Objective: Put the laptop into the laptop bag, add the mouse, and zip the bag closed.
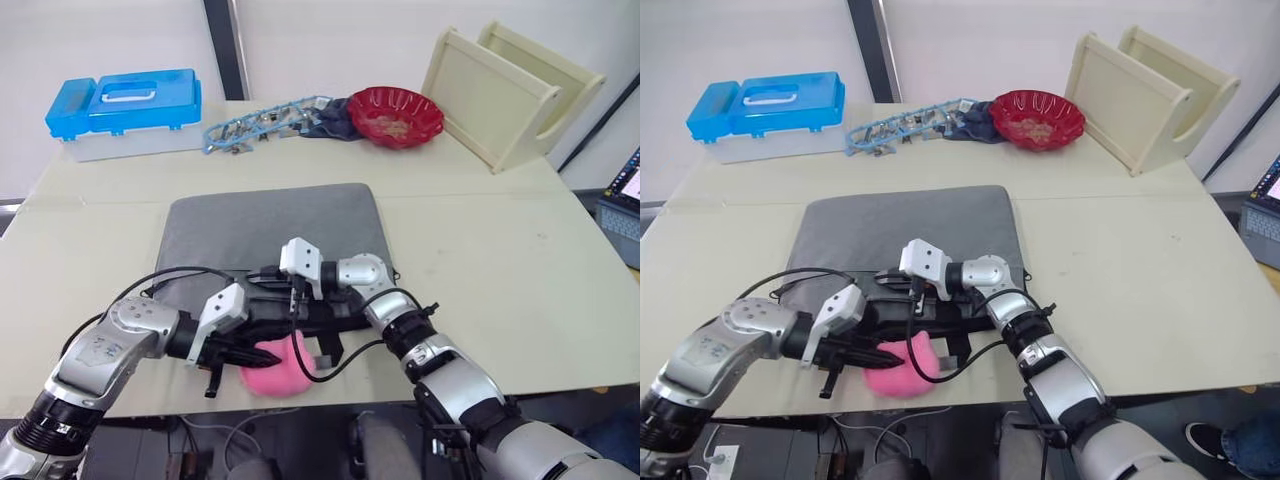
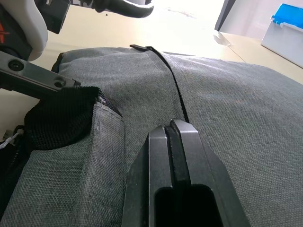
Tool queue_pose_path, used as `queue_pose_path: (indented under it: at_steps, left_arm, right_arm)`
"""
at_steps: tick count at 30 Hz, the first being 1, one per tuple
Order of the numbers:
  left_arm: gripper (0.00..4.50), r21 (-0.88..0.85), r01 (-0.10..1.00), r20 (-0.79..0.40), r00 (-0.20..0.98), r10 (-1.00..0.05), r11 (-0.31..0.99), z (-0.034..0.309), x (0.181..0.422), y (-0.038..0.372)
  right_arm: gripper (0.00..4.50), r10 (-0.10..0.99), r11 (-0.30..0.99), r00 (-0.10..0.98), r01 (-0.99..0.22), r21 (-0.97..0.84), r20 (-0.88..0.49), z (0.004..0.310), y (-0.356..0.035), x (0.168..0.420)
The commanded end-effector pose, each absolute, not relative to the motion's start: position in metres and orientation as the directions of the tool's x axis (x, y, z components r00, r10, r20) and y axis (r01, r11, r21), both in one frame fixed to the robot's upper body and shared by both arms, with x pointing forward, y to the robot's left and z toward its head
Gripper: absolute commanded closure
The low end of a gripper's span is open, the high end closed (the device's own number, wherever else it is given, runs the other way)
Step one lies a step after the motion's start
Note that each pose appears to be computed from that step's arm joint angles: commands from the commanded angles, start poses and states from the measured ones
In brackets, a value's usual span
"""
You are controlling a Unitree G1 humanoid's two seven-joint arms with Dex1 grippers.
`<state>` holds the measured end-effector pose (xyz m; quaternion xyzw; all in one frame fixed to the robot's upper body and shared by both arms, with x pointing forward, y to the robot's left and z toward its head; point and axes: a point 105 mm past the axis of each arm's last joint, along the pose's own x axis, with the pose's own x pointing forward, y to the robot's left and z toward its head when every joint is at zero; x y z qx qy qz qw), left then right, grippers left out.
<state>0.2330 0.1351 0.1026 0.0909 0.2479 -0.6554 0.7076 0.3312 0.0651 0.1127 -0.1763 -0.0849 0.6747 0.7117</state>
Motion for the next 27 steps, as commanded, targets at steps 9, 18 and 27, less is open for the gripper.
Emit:
queue_pose_path:
  at_steps: [9, 18, 27]
  left_arm:
    - [4.5, -0.097, 0.987, -0.359, -0.156, -0.92, -0.13, 0.108, 0.224, 0.068]
    - [4.5, -0.102, 0.99, -0.331, -0.13, -0.935, -0.101, 0.113, 0.222, 0.075]
    - [0.48, -0.081, 0.996, -0.377, 0.006, -0.926, 0.039, 0.121, 0.208, 0.133]
  right_arm:
    - [4.47, 0.958, -0.018, 0.035, -0.983, -0.181, -0.284, 0.052, 0.065, 0.315]
    - [4.47, 0.959, -0.011, 0.041, -0.983, -0.181, -0.28, 0.054, 0.063, 0.317]
    - [4.5, 0.964, -0.003, 0.046, -0.982, -0.187, -0.261, 0.062, 0.065, 0.32]
